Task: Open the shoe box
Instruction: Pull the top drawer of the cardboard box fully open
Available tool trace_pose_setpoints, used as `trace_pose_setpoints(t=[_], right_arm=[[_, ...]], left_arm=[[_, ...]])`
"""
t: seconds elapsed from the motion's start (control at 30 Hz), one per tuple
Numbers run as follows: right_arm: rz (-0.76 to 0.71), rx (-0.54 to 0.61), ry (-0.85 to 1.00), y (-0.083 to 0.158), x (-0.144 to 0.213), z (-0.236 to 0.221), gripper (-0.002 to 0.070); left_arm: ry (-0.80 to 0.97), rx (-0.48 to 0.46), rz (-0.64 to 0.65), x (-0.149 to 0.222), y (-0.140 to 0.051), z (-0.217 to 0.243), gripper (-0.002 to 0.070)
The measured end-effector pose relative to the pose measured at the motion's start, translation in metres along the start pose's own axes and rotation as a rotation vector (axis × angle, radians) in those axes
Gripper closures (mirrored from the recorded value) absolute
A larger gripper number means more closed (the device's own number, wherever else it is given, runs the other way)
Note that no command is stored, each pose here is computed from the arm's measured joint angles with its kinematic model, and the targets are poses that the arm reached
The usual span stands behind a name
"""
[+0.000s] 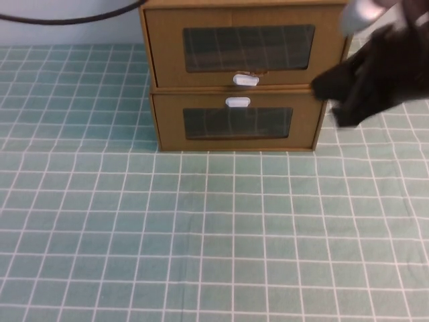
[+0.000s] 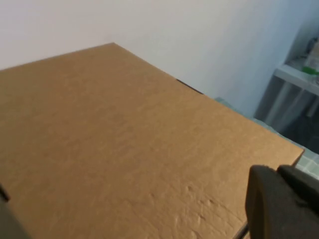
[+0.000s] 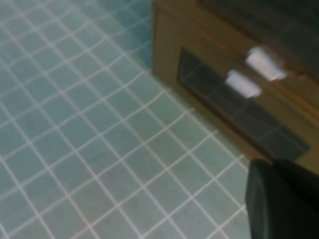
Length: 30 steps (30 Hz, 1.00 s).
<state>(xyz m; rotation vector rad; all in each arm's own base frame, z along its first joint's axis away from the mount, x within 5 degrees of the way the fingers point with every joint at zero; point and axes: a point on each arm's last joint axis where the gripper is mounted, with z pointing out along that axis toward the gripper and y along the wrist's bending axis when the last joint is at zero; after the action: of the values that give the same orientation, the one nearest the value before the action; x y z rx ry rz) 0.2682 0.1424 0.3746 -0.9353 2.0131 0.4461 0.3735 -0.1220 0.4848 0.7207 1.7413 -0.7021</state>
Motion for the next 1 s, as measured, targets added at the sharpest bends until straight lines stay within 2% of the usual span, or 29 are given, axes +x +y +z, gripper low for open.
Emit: trace_pose_setpoints(t=[0.07, 0.13, 0.27, 0.37, 0.53, 0.67, 0.83, 1.0], right_arm=[[-0.065, -0.022, 0.064, 0.011, 0.003, 0.017, 0.0689], [-0.124, 0.012, 0.133, 0.020, 0.007, 0.030, 0.0689], [-0.282, 0.188, 0.240, 0.031, 0.009, 0.040, 0.0689], [-0.388, 0.309, 0.251, 0.036, 0.004, 0.041, 0.0689], [-0.586, 0.488, 0.213, 0.043, -0.009, 0.039, 0.0689], [-0.726, 0.617, 0.166, 0.050, -0.018, 0.052, 0.0689], [-0.827, 0.695, 0.134, 0.058, -0.019, 0.083, 0.0689], [-0.837, 0.721, 0.165, 0.058, -0.006, 0.116, 0.0689]], left_arm=[[0.029, 0.065, 0.032, 0.001, 0.004, 0.024, 0.0680], [0.064, 0.129, 0.060, 0.006, 0.001, 0.047, 0.0680], [0.127, 0.207, 0.088, 0.025, -0.007, 0.091, 0.0680], [0.164, 0.237, 0.073, 0.042, -0.009, 0.115, 0.0680], [0.230, 0.260, 0.001, 0.070, 0.000, 0.141, 0.0680], [0.223, 0.243, -0.072, 0.070, 0.003, 0.144, 0.0680], [0.222, 0.237, -0.138, 0.072, 0.004, 0.147, 0.0680], [0.222, 0.235, -0.155, 0.072, 0.005, 0.147, 0.0680]])
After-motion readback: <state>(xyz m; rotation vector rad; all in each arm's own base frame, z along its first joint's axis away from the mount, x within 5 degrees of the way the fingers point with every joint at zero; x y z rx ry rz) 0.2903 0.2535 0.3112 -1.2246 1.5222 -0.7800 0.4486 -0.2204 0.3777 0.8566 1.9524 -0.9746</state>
